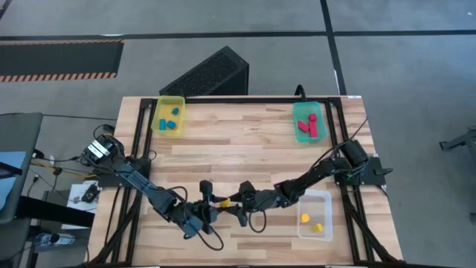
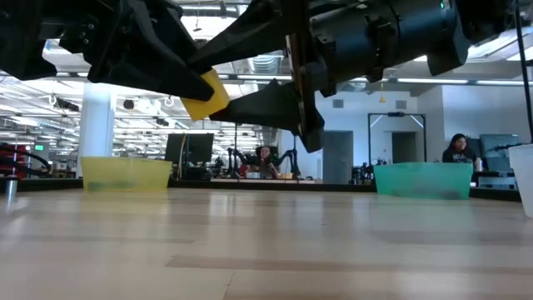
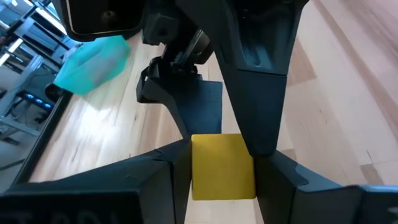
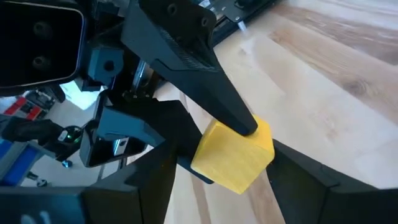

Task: Sort & place blocks by color
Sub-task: Put the yellow block into the white bin

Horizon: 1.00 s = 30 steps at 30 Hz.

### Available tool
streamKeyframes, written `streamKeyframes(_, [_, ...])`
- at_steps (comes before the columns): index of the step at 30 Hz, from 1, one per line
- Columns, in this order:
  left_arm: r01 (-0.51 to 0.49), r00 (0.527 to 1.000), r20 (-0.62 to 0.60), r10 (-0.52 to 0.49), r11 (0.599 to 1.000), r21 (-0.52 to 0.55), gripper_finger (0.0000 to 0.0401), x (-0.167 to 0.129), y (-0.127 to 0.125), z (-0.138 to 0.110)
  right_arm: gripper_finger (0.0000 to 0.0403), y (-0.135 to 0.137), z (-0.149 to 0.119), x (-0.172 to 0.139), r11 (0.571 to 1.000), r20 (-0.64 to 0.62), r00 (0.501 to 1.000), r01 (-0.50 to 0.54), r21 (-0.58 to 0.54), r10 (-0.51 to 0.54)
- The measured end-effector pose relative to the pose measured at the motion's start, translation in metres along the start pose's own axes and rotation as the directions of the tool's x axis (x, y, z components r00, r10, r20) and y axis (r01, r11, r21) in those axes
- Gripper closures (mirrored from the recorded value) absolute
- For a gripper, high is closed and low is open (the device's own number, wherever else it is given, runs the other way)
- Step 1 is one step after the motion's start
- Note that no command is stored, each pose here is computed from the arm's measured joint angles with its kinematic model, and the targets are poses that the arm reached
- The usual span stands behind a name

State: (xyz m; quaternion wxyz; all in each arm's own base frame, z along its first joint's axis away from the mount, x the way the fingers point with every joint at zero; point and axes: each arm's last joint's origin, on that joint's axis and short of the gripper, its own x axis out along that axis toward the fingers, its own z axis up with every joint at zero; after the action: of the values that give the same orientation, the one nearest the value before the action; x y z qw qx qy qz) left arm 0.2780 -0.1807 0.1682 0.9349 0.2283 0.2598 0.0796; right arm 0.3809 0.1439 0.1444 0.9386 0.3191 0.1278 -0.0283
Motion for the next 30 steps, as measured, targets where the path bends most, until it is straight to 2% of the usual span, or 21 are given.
streamKeyframes(14, [-0.008,1.0,0.015,0.008,1.0,-0.004,0.0278,-0.0022,-0.0018,0.0019,0.0217,0.0012,0.0022,-0.0001,0.986,0.036,0.999,-0.003,0.169,-0.003])
streamKeyframes(20, [-0.008,1.0,0.018,0.008,1.0,-0.006,0.0277,-0.0022,-0.0018,0.0022,0.0229,0.0009,0.0025,0.0,0.987,0.04,0.999,0.001,0.16,-0.008])
streamKeyframes(23, [-0.006,1.0,0.023,0.006,1.0,-0.005,0.0277,-0.0023,-0.002,0.0029,0.0248,0.0008,0.0019,0.0002,0.991,0.021,1.0,0.001,0.136,-0.004])
streamKeyframes(27, [-0.005,1.0,0.023,0.007,0.997,-0.074,0.0269,-0.0023,-0.0024,0.0026,0.0274,-0.0004,0.0005,0.0006,0.995,-0.042,0.999,-0.014,0.101,0.018])
streamKeyframes(30, [-0.007,1.0,0.028,0.011,0.992,-0.123,0.0246,-0.0019,-0.0021,0.0032,0.0272,-0.0005,0.0043,-0.0033,0.998,-0.078,0.997,-0.019,0.063,0.024])
